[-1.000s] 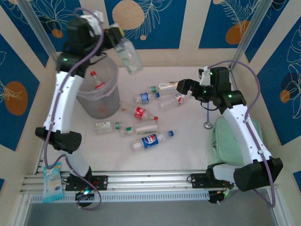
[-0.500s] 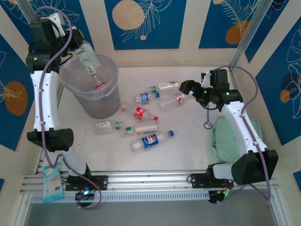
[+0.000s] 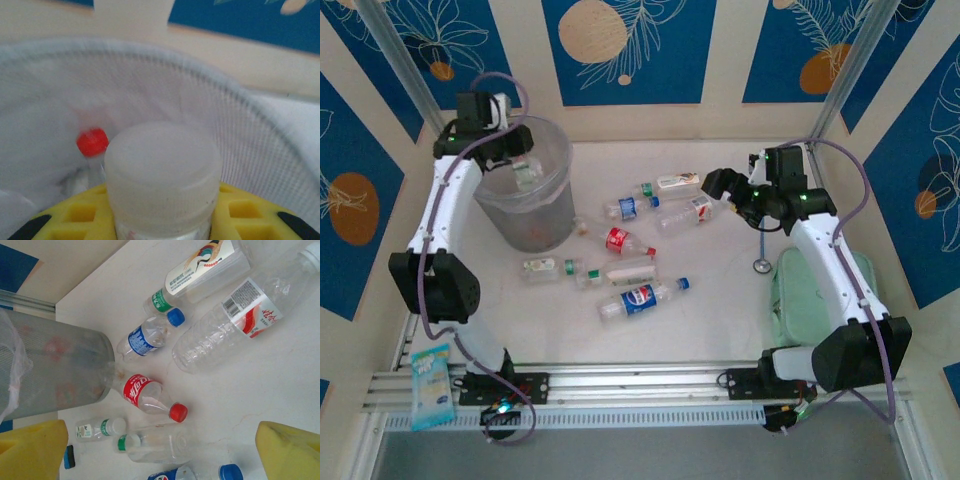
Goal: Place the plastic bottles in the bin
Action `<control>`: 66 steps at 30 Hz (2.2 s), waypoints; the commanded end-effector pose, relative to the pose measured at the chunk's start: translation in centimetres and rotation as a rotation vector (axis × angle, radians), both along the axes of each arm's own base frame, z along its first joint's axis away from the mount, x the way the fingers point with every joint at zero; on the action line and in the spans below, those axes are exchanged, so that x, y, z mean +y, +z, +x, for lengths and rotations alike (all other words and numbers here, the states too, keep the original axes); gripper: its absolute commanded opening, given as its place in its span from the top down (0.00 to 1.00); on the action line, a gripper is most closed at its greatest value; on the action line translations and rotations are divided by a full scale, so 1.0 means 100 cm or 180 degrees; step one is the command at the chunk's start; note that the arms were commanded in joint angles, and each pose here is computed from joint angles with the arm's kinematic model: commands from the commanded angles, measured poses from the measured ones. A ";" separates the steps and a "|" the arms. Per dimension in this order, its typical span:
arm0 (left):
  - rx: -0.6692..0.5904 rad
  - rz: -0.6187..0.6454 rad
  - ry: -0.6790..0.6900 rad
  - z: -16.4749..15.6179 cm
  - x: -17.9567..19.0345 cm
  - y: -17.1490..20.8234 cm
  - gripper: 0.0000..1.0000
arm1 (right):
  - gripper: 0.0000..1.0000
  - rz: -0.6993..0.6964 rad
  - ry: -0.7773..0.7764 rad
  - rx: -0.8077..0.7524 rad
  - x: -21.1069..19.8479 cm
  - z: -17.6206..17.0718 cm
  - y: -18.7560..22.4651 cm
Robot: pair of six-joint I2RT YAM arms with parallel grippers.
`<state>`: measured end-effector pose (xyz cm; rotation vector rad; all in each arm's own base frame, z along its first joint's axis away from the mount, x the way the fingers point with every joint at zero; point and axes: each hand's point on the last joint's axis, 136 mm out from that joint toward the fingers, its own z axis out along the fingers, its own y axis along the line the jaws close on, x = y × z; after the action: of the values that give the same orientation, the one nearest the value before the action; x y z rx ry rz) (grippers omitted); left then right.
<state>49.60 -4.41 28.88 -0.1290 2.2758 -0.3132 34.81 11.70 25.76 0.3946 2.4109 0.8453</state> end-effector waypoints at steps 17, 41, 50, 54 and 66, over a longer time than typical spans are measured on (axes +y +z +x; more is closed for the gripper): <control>0.0112 0.0132 -0.0031 -0.018 -0.015 -0.073 1.00 | 0.03 0.0080 0.0045 0.0095 0.007 -0.003 -0.003; -0.0255 0.0150 -0.0308 -0.034 -0.027 0.018 0.03 | 0.01 0.0668 -0.1159 0.0972 -0.034 -0.008 -0.060; -0.0362 0.0389 -0.0490 -0.056 -0.024 0.056 0.00 | 0.01 0.0653 -0.1642 0.1220 -0.040 0.027 -0.108; -0.0277 0.0368 -0.0634 -0.072 -0.029 0.062 0.00 | 0.01 0.0612 -0.1821 0.1209 -0.046 0.047 -0.124; -0.0365 0.0127 -0.0943 -0.147 -0.044 0.094 0.00 | 0.01 0.0596 -0.1713 0.1295 -0.032 0.117 -0.167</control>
<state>37.43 -7.21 38.61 0.1935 2.1585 -0.3109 44.52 7.67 8.07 1.3765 2.4051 0.7434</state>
